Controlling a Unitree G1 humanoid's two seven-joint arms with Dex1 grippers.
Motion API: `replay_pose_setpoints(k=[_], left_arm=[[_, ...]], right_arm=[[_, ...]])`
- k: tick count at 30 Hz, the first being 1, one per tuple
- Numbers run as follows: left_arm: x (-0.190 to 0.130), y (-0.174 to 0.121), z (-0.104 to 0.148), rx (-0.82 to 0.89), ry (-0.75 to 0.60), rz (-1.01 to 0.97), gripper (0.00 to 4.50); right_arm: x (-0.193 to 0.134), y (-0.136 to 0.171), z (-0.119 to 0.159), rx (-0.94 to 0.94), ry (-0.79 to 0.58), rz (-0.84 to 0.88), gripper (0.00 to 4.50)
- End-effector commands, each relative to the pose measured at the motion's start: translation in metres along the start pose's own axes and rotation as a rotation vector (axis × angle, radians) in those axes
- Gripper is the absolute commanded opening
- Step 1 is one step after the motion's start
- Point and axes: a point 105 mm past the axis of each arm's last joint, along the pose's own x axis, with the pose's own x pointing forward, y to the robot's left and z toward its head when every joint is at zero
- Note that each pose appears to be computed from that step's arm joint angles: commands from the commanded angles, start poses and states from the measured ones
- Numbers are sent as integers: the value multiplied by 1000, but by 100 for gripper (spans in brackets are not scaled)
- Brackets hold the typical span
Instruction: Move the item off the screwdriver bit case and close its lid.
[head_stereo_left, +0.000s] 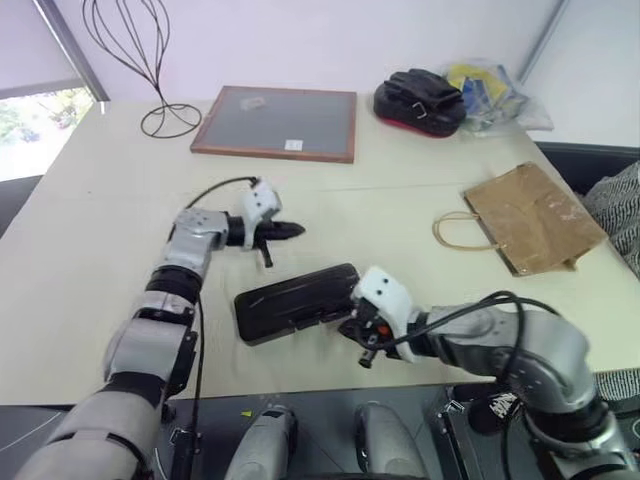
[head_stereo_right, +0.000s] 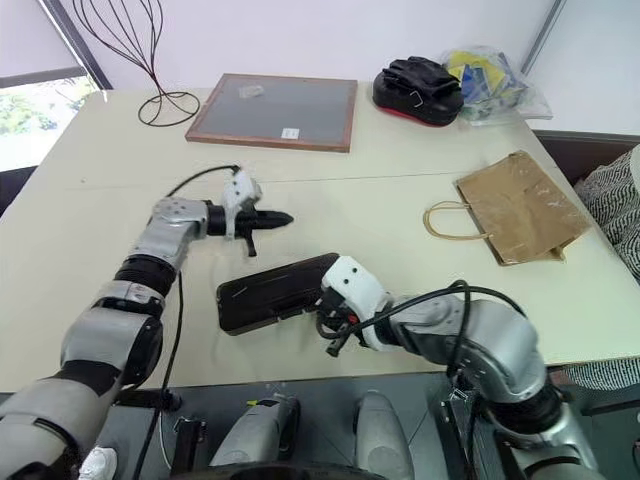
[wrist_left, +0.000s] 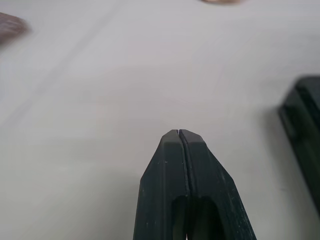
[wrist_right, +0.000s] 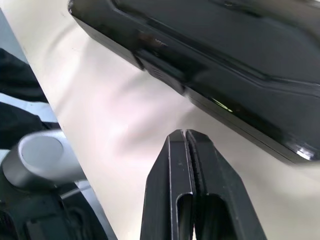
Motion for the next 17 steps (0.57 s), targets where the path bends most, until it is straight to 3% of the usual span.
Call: replay_pose_setpoints(k=[1, 6, 10, 17], left_arm=[[-25, 4, 28, -15, -98, 59, 0], [-59, -22, 41, -87, -128, 108, 0], [-95, -86, 31, -225, -98, 145, 0], [-118, -135, 22, -342, -50, 215, 0]], right_arm=[[-25, -26, 28, -49, -115, -89, 3], [-51, -55, 47, -106, -192, -166, 3], [-66, -66, 58, -199, -244, -168, 3], [-70, -77, 59, -245, -262, -152, 3]])
